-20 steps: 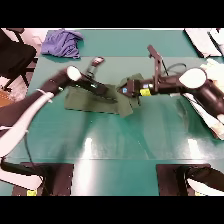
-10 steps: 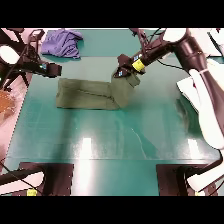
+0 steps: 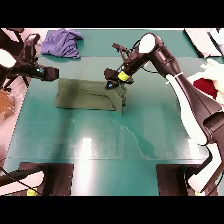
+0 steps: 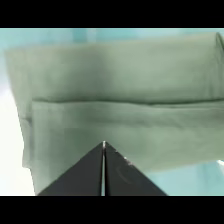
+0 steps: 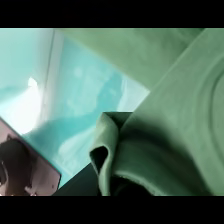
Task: Fold the shirts.
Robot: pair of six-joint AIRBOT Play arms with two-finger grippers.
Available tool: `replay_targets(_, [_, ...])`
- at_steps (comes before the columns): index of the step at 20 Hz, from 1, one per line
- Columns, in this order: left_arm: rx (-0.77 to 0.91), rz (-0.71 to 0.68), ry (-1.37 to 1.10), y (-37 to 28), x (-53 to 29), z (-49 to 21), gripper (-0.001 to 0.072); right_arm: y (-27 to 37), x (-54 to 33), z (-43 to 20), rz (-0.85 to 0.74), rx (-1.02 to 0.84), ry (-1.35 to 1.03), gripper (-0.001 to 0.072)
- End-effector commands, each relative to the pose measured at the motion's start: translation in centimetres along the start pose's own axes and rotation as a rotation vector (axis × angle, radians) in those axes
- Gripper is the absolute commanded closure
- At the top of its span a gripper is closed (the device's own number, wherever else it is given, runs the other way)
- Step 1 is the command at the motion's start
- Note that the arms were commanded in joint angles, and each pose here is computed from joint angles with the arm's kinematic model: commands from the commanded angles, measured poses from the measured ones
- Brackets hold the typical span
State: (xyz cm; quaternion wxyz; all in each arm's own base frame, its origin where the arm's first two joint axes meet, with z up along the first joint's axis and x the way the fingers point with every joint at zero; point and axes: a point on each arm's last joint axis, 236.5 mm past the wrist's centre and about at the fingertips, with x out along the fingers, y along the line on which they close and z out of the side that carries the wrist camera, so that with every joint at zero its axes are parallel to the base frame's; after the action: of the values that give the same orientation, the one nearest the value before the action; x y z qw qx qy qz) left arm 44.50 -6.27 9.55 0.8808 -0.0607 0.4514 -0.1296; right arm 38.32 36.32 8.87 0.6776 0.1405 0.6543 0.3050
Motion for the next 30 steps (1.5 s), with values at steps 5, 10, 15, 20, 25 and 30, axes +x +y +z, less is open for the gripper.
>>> replay_targets(5, [-0.11, -0.36, -0.007, -7.8, 6.2, -1.8, 0.0687, -2.3, -4.6, -0.6, -0.1, -0.006, -0.078, 0.0688])
replay_targets(10, [-0.008, -0.451, -0.024, -15.1, 9.6, -2.7, 0.0687, -8.3, -11.3, -2.6, -0.256, 0.059, -0.165, 0.0687])
replay_targets(15, [0.071, -0.493, 0.058, -21.0, 13.3, -6.8, 0.0687, -11.1, -12.4, -4.6, -0.343, 0.08, -0.106, 0.0687])
replay_targets(20, [0.058, -0.512, 0.044, -22.8, 13.5, -7.0, 0.0687, -14.8, -17.5, -7.4, -0.461, 0.115, -0.083, 0.0687])
replay_targets(25, [0.063, -0.662, 0.098, -30.0, 13.5, -10.7, 0.0687, -18.0, -22.8, -9.9, -0.527, 0.164, -0.116, 0.0687])
replay_targets(30, [0.14, -0.766, 0.138, -39.3, 12.9, -15.2, 0.0687, -19.6, -22.2, -13.7, -0.519, 0.202, -0.084, 0.0687])
